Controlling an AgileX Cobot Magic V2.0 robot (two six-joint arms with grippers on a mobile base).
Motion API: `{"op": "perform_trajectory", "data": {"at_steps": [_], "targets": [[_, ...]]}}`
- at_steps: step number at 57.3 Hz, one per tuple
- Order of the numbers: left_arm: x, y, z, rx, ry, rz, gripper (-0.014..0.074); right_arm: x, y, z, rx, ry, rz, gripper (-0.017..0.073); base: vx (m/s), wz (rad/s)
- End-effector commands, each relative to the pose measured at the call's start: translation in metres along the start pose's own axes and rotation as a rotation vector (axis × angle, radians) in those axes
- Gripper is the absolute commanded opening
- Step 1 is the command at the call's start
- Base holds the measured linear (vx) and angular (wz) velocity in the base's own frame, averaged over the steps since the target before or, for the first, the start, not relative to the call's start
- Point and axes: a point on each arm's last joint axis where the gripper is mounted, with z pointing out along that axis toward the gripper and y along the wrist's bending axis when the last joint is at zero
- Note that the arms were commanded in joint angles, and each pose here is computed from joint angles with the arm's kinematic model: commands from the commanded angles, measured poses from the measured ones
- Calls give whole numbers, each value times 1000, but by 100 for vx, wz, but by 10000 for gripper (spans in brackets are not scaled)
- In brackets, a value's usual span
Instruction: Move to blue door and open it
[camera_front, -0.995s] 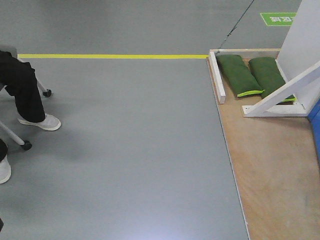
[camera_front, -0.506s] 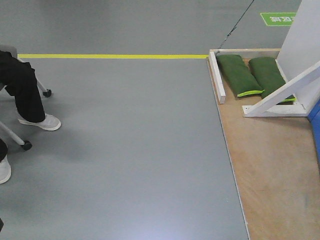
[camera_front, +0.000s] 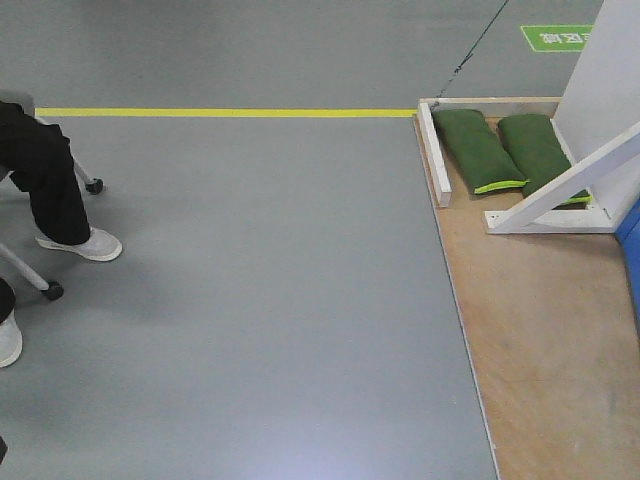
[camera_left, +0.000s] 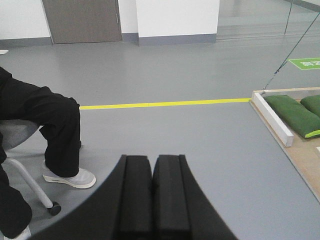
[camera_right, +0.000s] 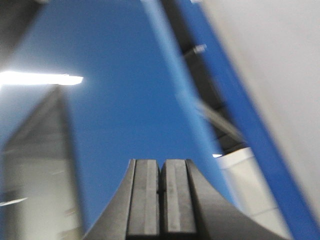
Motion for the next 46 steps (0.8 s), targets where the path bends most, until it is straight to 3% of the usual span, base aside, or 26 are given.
{"op": "perform_trajectory", "data": {"at_steps": [1, 10, 22, 35, 46], "targets": [[-17, 0, -4, 7, -122, -9, 73, -20, -26, 8, 105, -147, -25, 12, 0, 0], [-17, 0, -4, 7, -122, -9, 73, -8, -86, 18, 290, -164, -103, 12, 0, 0], [-17, 0, -4, 7, -122, -9, 73, 34, -150, 29, 426, -74, -190, 12, 0, 0], [-17, 0, -4, 7, -122, -9, 73, 103, -193, 36, 422, 112, -323, 12, 0, 0], [-17, 0, -4, 7, -122, -9, 73, 145, -216, 34, 414, 219, -381, 12, 0, 0]]}}
